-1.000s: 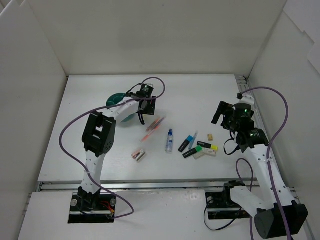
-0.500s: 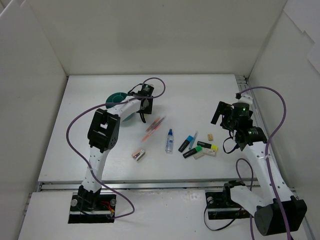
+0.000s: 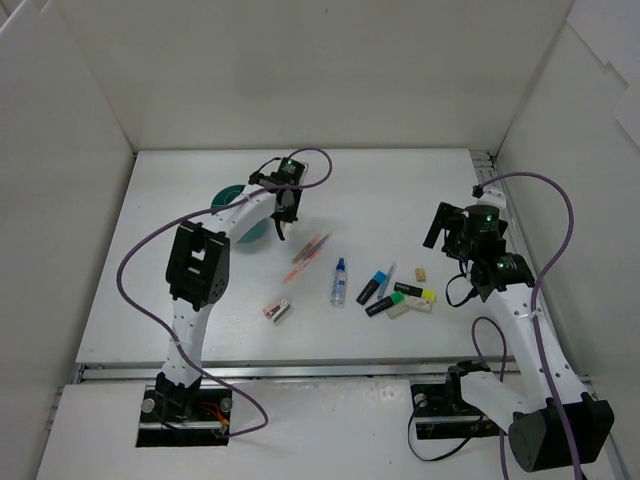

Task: Sort the stationery into containers
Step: Pick up the pen from the center of the board, then place the pen in the storage box.

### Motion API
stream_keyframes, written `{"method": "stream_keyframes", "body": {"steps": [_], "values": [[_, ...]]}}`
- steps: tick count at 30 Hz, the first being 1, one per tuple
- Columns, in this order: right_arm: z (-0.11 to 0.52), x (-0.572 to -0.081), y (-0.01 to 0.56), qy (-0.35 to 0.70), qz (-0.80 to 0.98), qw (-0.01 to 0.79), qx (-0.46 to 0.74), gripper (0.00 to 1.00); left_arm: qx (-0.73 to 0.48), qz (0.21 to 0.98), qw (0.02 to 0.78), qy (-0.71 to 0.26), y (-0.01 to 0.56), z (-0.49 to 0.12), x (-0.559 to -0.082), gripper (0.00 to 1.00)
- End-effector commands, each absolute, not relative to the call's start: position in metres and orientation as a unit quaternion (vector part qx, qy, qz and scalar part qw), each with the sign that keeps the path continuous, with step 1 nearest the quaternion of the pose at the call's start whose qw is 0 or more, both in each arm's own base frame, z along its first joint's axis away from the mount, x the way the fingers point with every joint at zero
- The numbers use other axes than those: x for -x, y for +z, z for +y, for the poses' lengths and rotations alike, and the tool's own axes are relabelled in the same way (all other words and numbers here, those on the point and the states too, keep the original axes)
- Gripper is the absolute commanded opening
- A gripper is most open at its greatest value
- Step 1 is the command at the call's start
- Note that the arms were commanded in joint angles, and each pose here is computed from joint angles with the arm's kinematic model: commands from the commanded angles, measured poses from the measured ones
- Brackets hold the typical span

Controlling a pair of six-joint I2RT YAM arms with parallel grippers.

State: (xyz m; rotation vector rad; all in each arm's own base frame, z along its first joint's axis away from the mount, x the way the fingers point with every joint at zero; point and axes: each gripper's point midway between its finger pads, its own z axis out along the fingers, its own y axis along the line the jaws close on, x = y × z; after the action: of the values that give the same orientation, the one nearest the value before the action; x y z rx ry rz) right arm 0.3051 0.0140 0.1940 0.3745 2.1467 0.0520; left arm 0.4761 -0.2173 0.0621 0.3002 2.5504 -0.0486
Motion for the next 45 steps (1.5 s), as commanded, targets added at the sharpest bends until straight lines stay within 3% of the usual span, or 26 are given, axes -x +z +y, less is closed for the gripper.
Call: {"method": "stream_keyframes", "body": {"steps": [1,7,10,14,19,21,26,33,45], "values": [[-0.002,-0.321,0.241,-0.003,0.833,0.529,-0.163,0.98,-0.136,0.902,0.409,-0.039,0.227,-0.211,-0.476,0.00],[-0.011,-0.333,0.273,-0.035,0.806,0.572,-0.147,0.98,-0.098,0.909,0.406,-0.012,0.278,-0.167,-0.414,0.00],[-0.013,-0.340,0.280,-0.041,0.797,0.585,-0.144,0.98,-0.021,0.935,0.353,-0.024,0.275,-0.135,-0.378,0.00],[-0.009,-0.348,0.270,-0.036,0.805,0.575,-0.142,0.98,0.022,0.954,0.285,-0.085,0.265,-0.140,-0.340,0.00],[-0.009,-0.350,0.262,-0.036,0.809,0.568,-0.148,0.98,0.062,0.949,0.201,-0.236,0.249,-0.159,-0.310,0.00],[-0.007,-0.349,0.261,-0.030,0.810,0.567,-0.148,0.98,0.084,0.938,0.181,-0.284,0.246,-0.149,-0.307,0.00],[-0.007,-0.343,0.263,-0.024,0.805,0.573,-0.150,0.98,0.152,0.927,0.174,-0.294,0.249,-0.110,-0.318,0.00],[-0.016,-0.339,0.263,-0.042,0.799,0.575,-0.170,0.98,0.226,0.901,0.097,-0.358,0.229,-0.091,-0.340,0.00],[-0.030,-0.337,0.258,-0.072,0.794,0.571,-0.198,0.98,0.296,0.869,0.053,-0.392,0.206,-0.075,-0.386,0.00]]}}
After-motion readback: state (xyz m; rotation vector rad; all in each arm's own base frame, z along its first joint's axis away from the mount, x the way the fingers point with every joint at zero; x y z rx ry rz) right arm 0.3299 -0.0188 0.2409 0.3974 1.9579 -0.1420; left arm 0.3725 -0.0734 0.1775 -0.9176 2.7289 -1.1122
